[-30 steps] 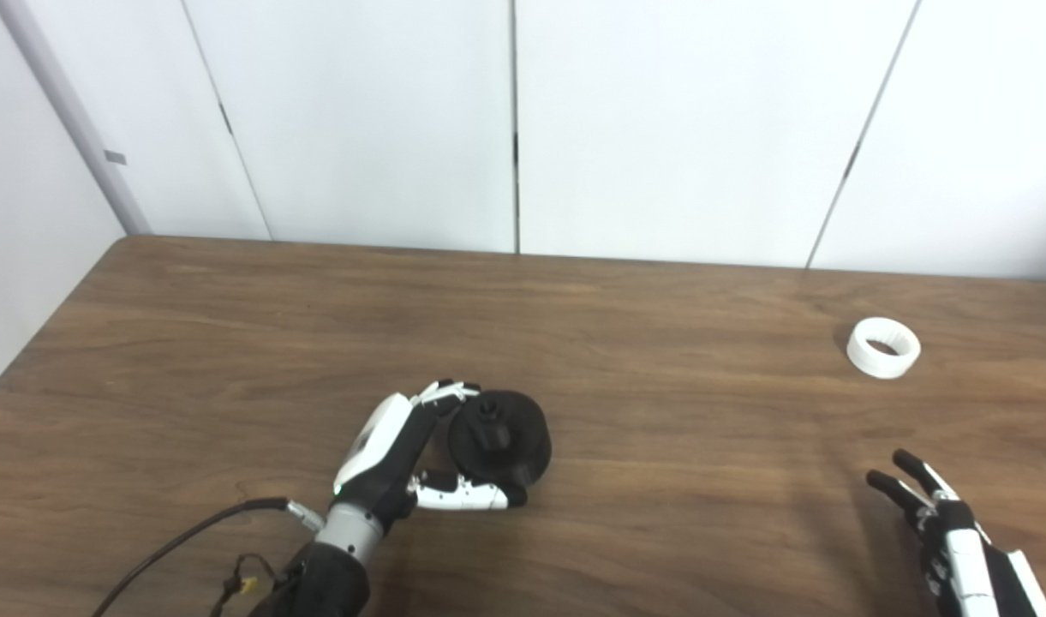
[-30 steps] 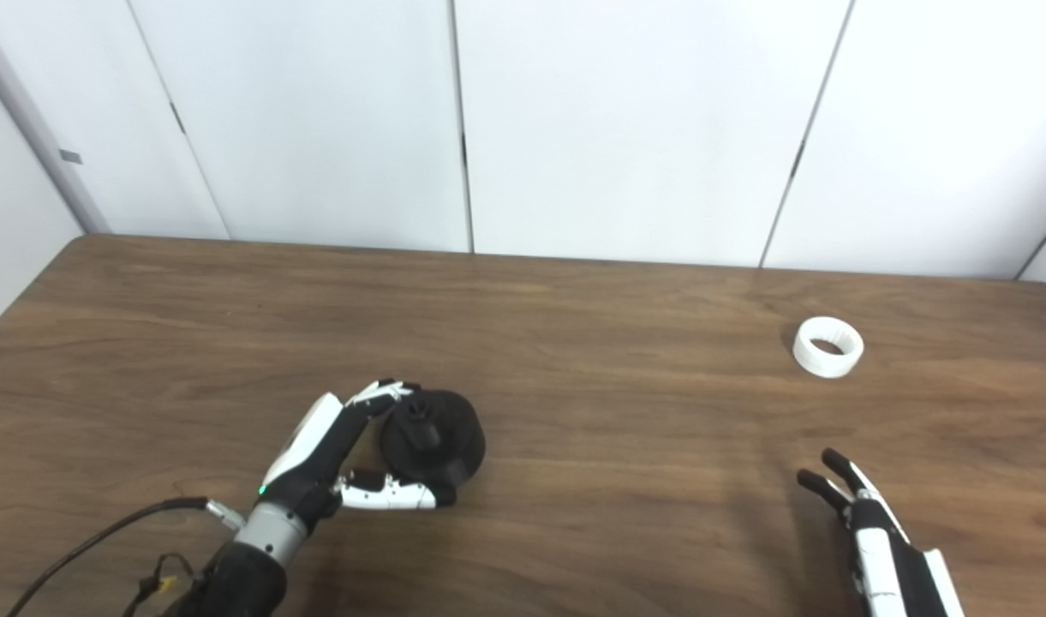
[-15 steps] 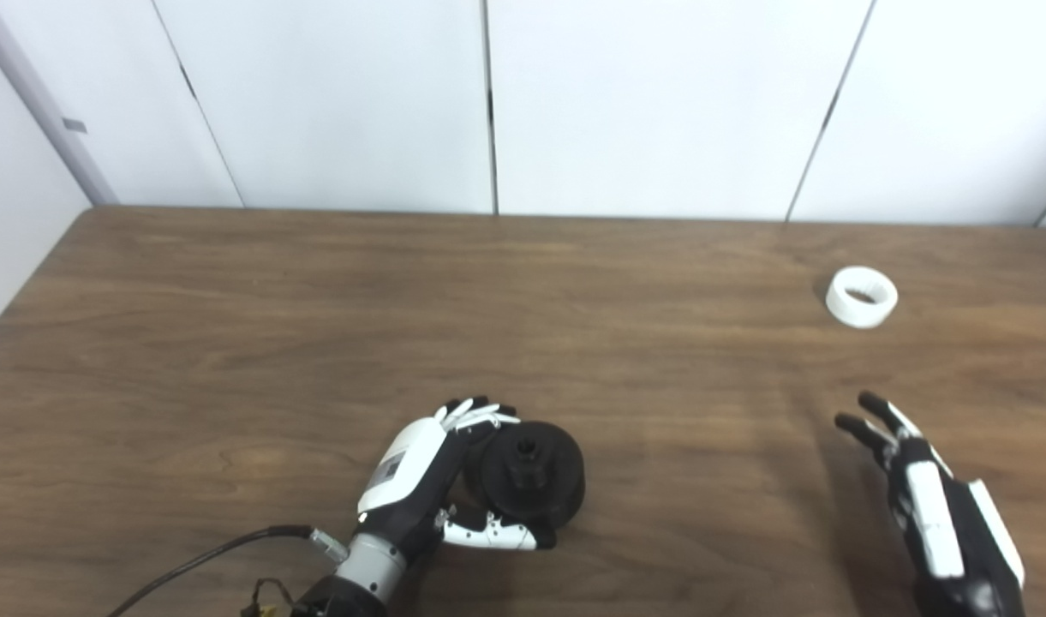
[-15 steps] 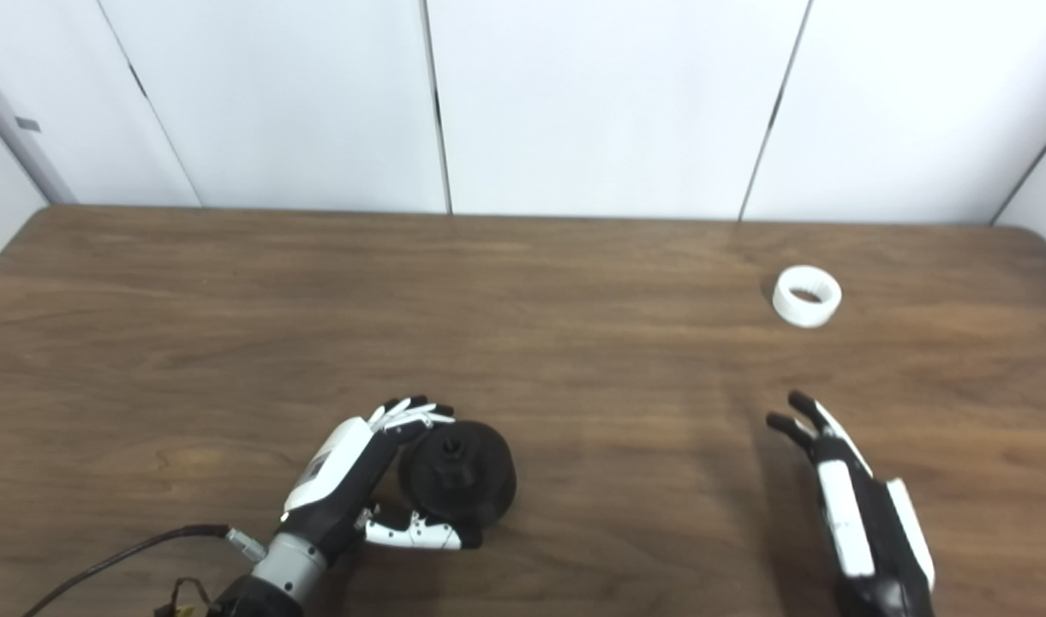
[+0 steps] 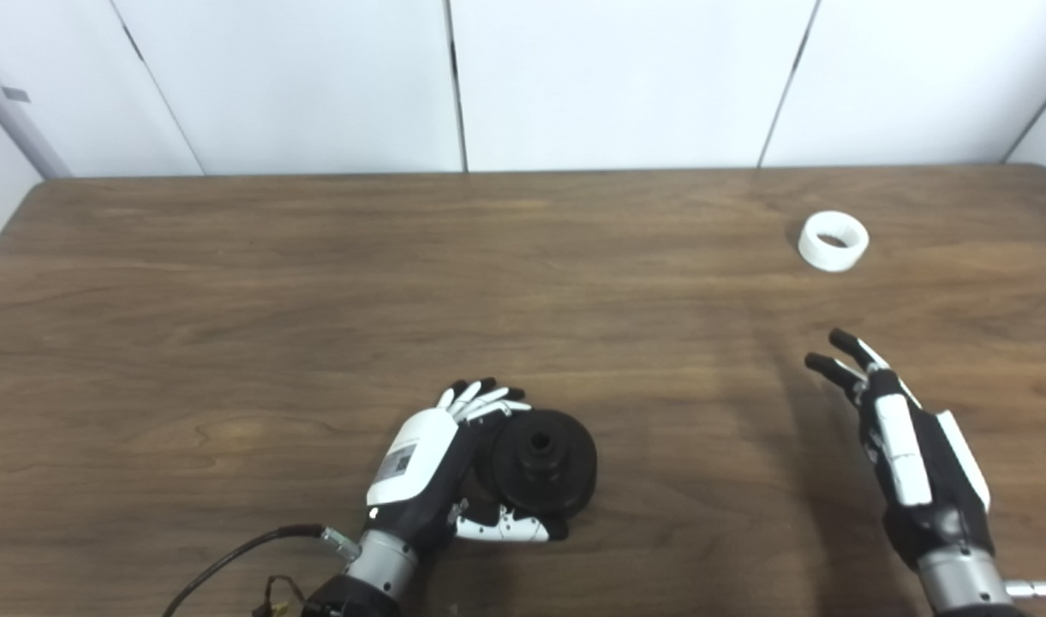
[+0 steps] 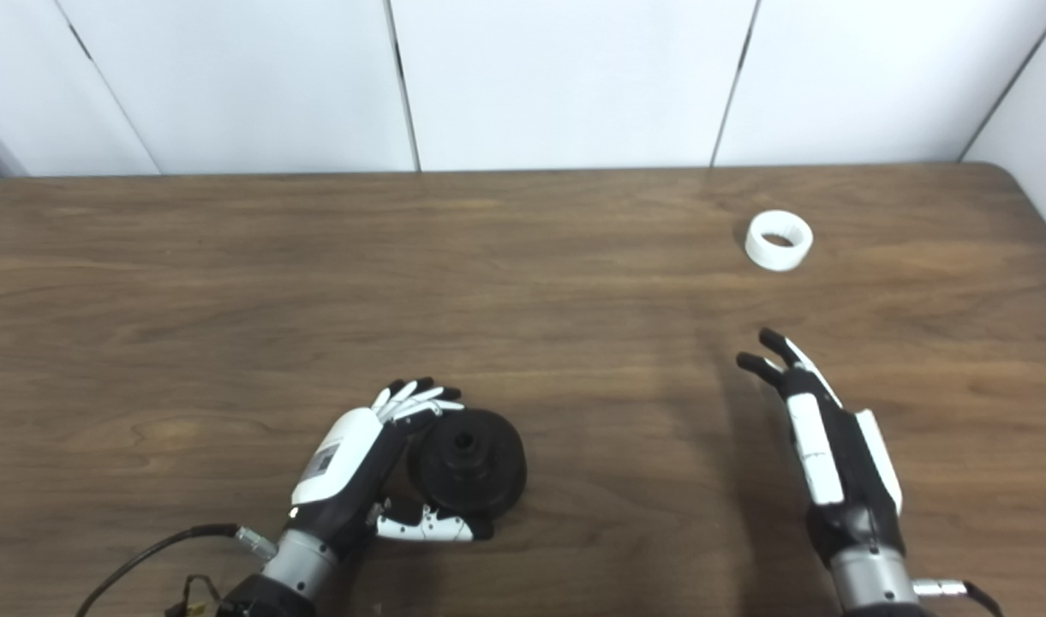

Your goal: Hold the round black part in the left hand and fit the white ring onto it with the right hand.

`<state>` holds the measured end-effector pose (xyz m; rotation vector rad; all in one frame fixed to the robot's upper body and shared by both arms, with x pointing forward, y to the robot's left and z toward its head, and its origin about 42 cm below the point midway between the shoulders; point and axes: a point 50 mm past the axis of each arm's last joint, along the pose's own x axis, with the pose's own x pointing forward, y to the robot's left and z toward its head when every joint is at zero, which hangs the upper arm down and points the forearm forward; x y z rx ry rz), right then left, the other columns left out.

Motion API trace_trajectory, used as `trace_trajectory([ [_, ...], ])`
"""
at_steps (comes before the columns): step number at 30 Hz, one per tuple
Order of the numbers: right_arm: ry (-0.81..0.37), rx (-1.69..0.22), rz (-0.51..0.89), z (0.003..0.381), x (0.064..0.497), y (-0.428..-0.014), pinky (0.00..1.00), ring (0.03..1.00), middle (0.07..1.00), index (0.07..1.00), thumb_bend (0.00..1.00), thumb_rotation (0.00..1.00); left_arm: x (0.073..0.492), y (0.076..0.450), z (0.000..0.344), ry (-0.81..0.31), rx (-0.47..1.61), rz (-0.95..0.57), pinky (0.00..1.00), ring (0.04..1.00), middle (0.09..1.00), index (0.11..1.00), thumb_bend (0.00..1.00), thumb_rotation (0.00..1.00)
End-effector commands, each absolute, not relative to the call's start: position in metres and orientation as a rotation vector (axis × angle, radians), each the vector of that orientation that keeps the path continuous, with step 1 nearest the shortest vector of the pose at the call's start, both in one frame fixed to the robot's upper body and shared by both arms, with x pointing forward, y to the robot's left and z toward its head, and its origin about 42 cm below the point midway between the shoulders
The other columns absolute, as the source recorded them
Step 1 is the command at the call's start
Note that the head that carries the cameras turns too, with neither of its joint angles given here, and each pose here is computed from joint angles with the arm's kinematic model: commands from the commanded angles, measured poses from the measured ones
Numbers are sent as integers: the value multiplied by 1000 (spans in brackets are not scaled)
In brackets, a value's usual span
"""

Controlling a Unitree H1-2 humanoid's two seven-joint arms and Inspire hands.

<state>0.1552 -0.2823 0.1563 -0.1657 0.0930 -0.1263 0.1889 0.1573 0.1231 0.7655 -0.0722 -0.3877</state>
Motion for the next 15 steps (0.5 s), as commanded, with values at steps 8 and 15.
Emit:
trace_trajectory([
  [8, -9, -132, -130, 172, 162, -274, 1000, 945, 891, 895, 586, 1000, 186, 156, 124, -90, 752, -411, 1000, 974, 885, 487, 514, 62],
  [15, -7, -116, -136, 171, 163, -270, 1000, 994, 962, 907, 599, 1000, 187, 160, 123, -80, 749, -413, 1000, 976, 880, 487, 514, 61],
])
